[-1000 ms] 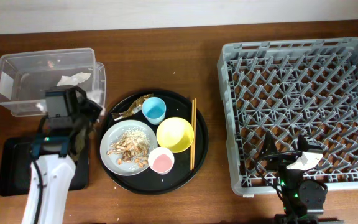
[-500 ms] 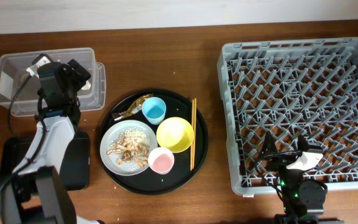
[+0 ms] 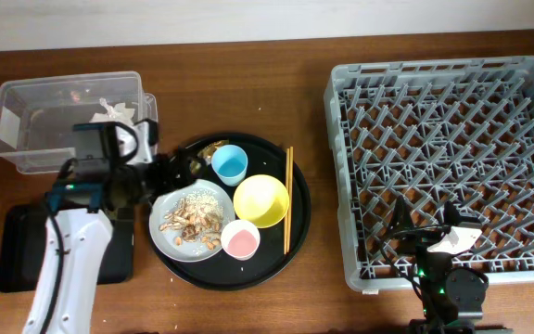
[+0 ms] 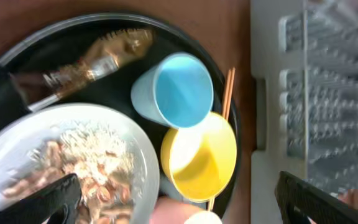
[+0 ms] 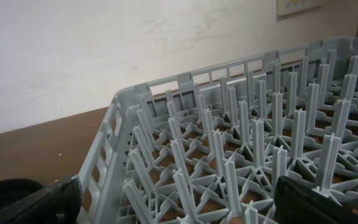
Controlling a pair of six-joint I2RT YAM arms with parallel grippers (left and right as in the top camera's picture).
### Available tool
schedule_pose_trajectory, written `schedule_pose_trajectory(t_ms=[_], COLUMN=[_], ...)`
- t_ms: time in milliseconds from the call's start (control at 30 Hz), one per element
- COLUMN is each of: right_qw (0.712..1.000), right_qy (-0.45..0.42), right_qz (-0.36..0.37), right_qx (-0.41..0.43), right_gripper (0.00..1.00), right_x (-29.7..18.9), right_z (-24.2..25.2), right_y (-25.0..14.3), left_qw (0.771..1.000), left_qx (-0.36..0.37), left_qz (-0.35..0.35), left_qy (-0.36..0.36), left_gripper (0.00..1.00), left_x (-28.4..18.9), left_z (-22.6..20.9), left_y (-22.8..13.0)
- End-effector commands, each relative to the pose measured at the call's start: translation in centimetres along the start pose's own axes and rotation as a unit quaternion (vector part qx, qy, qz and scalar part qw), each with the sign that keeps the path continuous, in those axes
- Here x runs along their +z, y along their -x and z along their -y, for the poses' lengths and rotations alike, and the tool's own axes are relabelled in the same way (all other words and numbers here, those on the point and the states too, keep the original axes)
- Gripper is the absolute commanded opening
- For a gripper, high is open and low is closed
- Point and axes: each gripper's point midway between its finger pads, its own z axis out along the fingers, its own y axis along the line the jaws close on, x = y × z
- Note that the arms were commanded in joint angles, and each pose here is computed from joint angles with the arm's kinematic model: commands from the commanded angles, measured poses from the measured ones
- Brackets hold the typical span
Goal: Sort waste into correct bins and load items into the dishwasher rack
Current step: 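Reach the left gripper back to the tray and grasp the snack wrapper, then move the wrapper over the clear bin and release it with the left gripper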
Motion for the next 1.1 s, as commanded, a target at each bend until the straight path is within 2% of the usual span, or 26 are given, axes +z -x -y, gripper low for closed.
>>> schedule_pose_trajectory(t_ms=[0,100,133,167,200,267,367,433,500,600,800,833,933,1067], right_qw=[1.000,1.000,1.000,1.000,1.000,1.000,1.000,1.000,1.000,1.000,1.000,1.000,1.000,1.000], right_qy=[-0.003,-0.003,-0.003,-0.003,-0.003,-0.003,-0.003,-0.003,-0.003,-0.003,-0.003,-0.003,-0.003,-0.003], right_qz=[-0.002,-0.002,-0.002,-0.002,-0.002,-0.002,-0.002,-0.002,-0.002,-0.002,-0.002,-0.002,-0.002,-0.002], right_qx=[0.002,0.002,0.002,0.002,0.002,0.002,0.002,0.002,0.002,0.002,0.002,0.002,0.002,0.002], right_gripper=[0.99,0.99,0.98,0.99,0.99,0.99,0.99,0.99,0.99,0.99,0.99,0.99,0.99,0.98], right_x=[0.0,0.0,0.0,0.0,0.0,0.0,0.0,0.0,0.0,0.0,0.0,0.0,0.0,0.0], right_z=[0.2,0.2,0.2,0.2,0.2,0.2,0.2,0.2,0.2,0.2,0.2,0.2,0.2,0.2], right_y=[-0.3,-0.3,-0.3,-0.3,-0.3,-0.3,-0.3,-0.3,-0.3,-0.3,-0.3,-0.3,-0.3,-0.3], left_qw=[0.993,0.980,0.974,0.966,0.964,0.962,0.957,0.944,0.955,0.952,0.944,0.944,0.944,0.940], left_qx=[0.060,0.086,0.069,0.021,-0.006,-0.079,-0.144,-0.215,-0.232,-0.242,-0.246,-0.248,-0.246,-0.246], left_qz=[-0.014,-0.014,-0.019,-0.010,-0.002,0.024,0.077,0.096,0.074,0.049,0.052,0.046,0.050,0.056], left_qy=[0.103,0.180,0.214,0.259,0.266,0.261,0.241,0.232,0.166,0.179,0.212,0.214,0.214,0.232], left_gripper=[0.99,0.99,0.99,0.99,0.99,0.99,0.99,0.98,0.94,0.93,0.91,0.83,0.82,0.57], left_x=[1.0,1.5,2.2,2.7,3.5,5.5,6.5,6.6,8.5,10.5,10.8,11.1,11.5,11.6], left_z=[-0.7,-2.2,-3.8,-5.8,-6.5,-7.4,-7.5,-8.4,-7.7,-9.2,-10.9,-11.1,-11.4,-12.2], left_y=[-1.6,-1.8,-1.7,-1.4,-1.0,0.1,2.2,2.8,3.4,2.3,2.0,1.7,1.9,1.9])
